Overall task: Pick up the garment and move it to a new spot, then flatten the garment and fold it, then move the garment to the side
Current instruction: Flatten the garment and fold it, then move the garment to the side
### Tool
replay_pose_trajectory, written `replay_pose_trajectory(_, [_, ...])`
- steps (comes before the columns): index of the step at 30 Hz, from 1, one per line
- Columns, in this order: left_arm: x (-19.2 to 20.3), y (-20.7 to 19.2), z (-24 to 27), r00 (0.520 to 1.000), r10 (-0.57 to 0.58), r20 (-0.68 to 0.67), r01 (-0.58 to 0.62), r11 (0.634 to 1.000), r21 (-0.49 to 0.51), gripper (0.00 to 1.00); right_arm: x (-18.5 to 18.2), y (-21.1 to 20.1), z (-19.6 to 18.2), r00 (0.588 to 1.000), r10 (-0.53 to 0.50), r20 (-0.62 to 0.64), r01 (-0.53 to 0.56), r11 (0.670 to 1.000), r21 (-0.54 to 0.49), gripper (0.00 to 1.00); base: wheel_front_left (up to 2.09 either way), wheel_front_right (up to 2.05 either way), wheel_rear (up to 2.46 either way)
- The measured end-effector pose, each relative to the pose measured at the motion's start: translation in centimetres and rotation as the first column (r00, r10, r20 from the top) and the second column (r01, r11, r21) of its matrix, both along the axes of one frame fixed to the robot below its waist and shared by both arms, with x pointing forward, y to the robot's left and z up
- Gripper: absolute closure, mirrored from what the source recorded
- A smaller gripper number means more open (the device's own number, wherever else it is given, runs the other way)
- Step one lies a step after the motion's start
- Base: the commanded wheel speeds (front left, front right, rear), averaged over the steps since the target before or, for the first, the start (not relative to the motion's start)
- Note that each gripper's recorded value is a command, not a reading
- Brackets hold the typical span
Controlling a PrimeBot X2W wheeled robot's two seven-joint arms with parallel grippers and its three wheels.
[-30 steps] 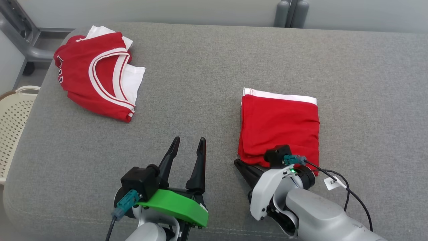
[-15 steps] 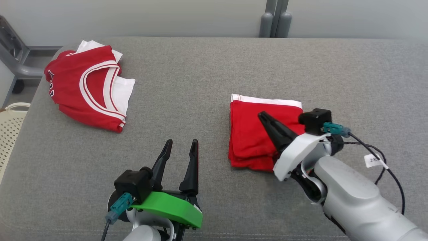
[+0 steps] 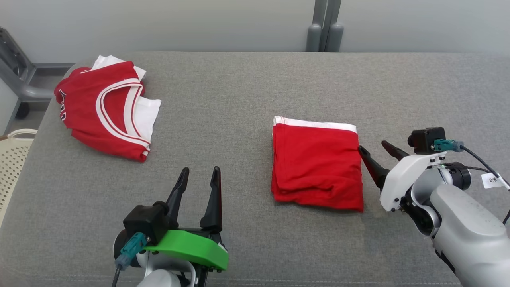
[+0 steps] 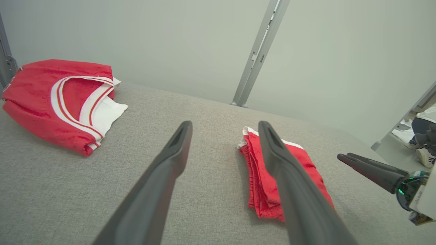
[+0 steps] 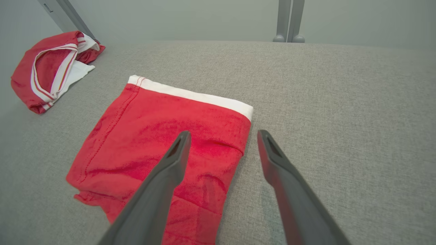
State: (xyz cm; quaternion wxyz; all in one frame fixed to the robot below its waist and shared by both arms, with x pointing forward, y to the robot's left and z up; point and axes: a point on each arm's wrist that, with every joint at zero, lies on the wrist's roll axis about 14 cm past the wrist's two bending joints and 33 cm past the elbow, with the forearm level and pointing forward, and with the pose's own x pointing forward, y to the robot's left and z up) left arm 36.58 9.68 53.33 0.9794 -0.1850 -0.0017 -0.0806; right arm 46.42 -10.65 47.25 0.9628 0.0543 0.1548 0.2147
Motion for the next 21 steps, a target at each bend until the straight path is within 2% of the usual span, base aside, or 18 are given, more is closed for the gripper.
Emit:
replay_pose_trajectory(8, [-0.2,1.9,-0.2,0.998,0.057,0.009,-0.057,0.997,0.047,0.00,0.4,-0.4,-2.0,0.988,-0.030,-0.150,0.033,0.999,0.017,0.00,0.00,0.00,0.00])
replay_pose_trajectory(14, [-0.5,3.8,-0.6,0.993,0.116,-0.002,-0.116,0.991,0.065,0.00,0.9,-0.5,-4.2,0.965,-0.052,-0.258,0.058,0.998,0.017,0.00,0.00,0.00,0.00])
replay_pose_trajectory(21, [-1.1,5.5,-1.3,0.985,0.170,-0.023,-0.168,0.983,0.074,0.00,1.1,1.5,-6.3,0.925,-0.034,-0.379,0.071,0.994,0.085,0.00,0.00,0.00,0.00])
